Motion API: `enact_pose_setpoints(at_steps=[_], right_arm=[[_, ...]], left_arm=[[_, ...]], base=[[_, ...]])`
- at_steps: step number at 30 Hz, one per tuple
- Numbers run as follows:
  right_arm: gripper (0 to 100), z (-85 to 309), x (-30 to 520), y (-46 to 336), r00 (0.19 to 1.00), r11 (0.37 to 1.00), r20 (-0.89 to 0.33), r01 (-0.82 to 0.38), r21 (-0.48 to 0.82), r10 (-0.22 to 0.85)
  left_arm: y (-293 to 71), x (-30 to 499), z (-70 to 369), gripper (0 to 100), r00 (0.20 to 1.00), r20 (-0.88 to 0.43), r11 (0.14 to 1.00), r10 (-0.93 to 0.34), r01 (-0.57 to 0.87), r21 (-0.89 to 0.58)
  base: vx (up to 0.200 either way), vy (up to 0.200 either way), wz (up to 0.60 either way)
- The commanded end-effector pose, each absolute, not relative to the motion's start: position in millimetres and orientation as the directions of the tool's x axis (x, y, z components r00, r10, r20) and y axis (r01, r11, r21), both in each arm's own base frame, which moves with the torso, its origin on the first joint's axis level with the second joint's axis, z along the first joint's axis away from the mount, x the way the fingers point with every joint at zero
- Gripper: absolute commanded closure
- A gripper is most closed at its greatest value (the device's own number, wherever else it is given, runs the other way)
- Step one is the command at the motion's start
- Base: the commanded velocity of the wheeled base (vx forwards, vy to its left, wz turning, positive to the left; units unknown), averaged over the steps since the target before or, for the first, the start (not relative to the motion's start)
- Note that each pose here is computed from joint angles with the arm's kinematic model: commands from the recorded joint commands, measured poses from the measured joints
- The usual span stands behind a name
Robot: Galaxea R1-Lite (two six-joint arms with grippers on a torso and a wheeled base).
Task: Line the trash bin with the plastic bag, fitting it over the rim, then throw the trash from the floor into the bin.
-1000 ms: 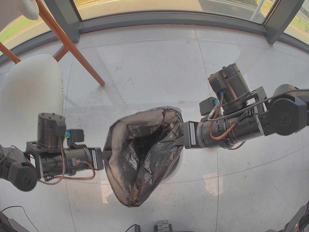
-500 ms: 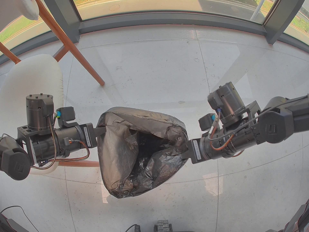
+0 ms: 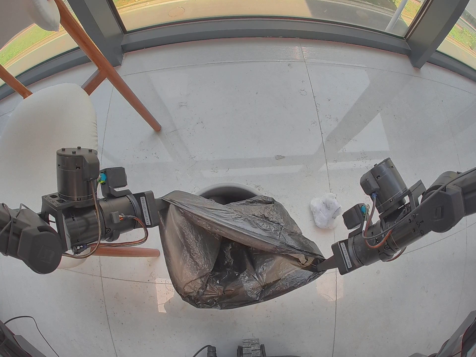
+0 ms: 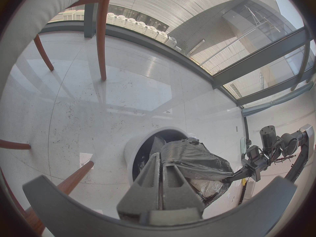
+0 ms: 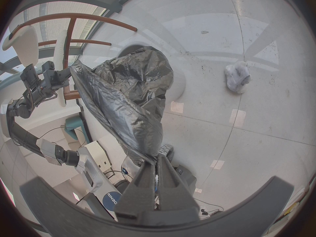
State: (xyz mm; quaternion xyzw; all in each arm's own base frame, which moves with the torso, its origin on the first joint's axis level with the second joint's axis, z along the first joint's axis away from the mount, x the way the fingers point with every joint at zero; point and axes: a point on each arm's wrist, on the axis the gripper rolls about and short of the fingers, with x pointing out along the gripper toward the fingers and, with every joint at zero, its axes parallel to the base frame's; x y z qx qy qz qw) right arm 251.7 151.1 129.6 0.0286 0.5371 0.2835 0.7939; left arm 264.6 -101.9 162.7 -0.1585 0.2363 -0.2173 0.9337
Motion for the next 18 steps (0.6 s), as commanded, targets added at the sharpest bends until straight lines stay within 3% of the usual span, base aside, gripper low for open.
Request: enact_pose_setpoints(at_steps=[1, 10, 18], right_arm=[[100, 119, 257, 150, 0.254, 0.847, -0.846, -0.404, 0.347, 0.468], [100, 92, 297, 157, 0.396, 0.864, -0.791, -0.396, 0.311, 0.467], [100, 80, 319, 152, 0.454, 0.87, -0.761, -0.396, 0.294, 0.464]], left_arm=[[-105, 272, 155, 100, 0.785, -0.395, 0.859, -0.478, 0.322, -0.398], [-116, 298, 156, 100, 0.79, -0.377, 0.858, -0.484, 0.345, -0.38], [-124, 309, 150, 100, 0.781, -0.385, 0.86, -0.492, 0.369, -0.352]], base=[[0.0, 0.0, 0.0], [0.0, 0.0, 0.0], [0.0, 0.0, 0.0]])
